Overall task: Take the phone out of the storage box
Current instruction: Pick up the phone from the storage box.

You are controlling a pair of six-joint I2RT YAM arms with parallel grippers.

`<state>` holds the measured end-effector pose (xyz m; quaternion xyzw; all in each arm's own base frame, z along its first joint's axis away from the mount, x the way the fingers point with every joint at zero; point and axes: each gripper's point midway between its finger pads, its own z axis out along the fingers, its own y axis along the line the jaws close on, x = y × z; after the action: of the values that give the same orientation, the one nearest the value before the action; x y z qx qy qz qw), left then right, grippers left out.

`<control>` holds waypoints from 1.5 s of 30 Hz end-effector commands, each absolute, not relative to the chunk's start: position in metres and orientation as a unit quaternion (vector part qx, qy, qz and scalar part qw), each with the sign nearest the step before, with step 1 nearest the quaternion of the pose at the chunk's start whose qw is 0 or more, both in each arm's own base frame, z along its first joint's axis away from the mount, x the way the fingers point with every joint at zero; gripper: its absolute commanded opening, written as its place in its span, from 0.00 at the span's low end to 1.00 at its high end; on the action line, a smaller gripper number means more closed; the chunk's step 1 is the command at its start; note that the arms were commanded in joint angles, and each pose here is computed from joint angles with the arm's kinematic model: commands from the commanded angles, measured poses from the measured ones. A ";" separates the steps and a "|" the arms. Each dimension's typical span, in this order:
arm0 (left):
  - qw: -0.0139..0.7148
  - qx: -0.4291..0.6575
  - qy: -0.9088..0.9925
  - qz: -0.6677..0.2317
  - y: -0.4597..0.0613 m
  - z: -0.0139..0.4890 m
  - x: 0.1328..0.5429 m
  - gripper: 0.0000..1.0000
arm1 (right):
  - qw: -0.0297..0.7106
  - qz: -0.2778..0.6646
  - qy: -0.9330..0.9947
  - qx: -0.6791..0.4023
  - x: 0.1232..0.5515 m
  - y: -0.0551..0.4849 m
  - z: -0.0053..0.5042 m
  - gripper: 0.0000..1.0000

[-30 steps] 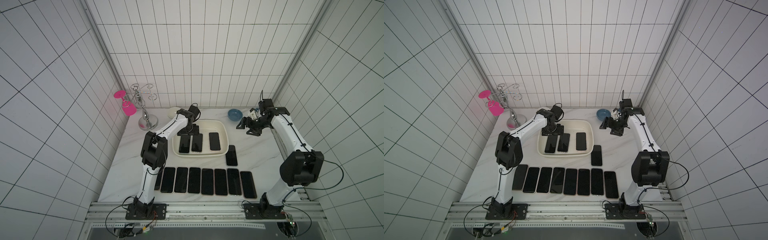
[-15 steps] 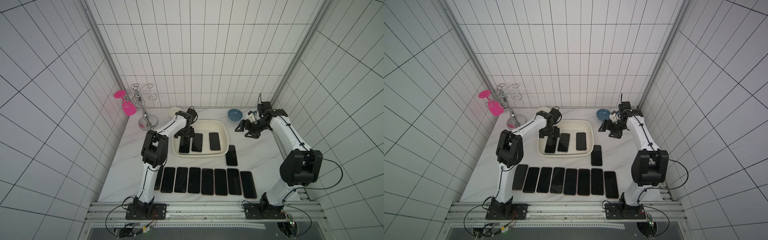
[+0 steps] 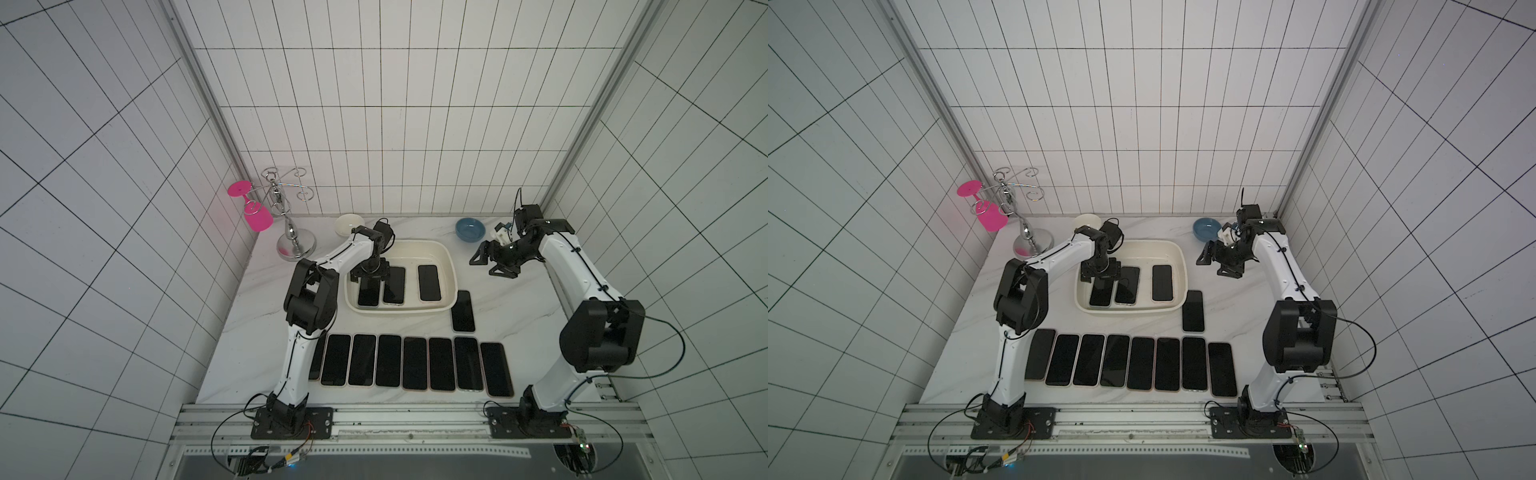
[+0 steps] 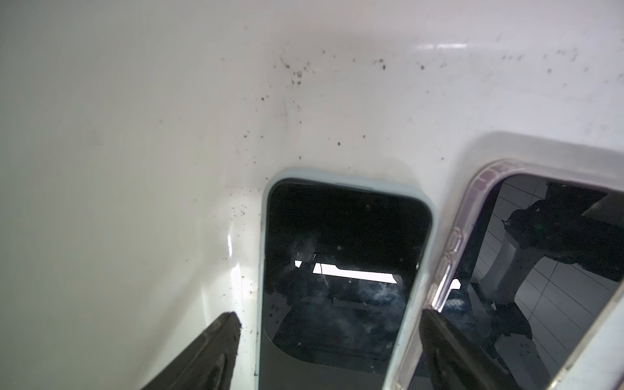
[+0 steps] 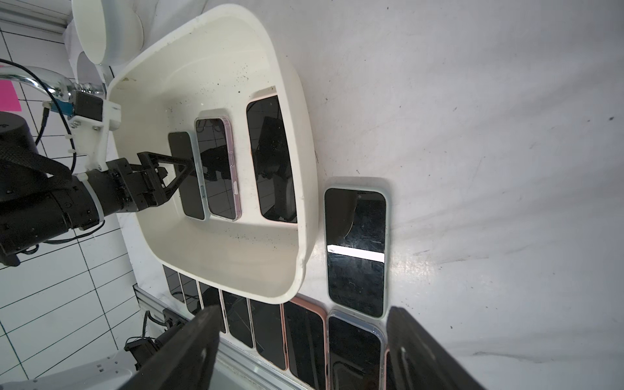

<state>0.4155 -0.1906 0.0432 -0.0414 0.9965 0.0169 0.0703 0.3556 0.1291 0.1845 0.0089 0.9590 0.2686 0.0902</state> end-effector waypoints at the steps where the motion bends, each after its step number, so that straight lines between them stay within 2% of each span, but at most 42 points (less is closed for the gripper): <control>1: 0.057 -0.039 0.997 0.020 -0.192 0.025 0.414 0.87 | 0.066 0.270 0.960 0.003 0.348 0.132 0.172 0.81; 29: -0.010 -0.048 0.999 0.015 -0.176 -0.021 0.381 0.89 | 0.065 0.278 0.958 -0.003 0.348 0.135 0.178 0.81; 38: -0.011 -0.045 0.999 -0.004 -0.179 -0.018 0.382 0.76 | 0.062 0.284 0.957 -0.004 0.347 0.139 0.178 0.81; 45: 0.040 -0.029 0.998 -0.036 -0.190 0.029 0.398 0.62 | 0.069 0.312 0.948 -0.009 0.359 0.150 0.187 0.82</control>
<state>0.4068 -0.1855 0.0235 -0.0391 0.9976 -0.0154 0.0547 0.3527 0.1390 0.1763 0.0008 0.9548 0.2897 0.0668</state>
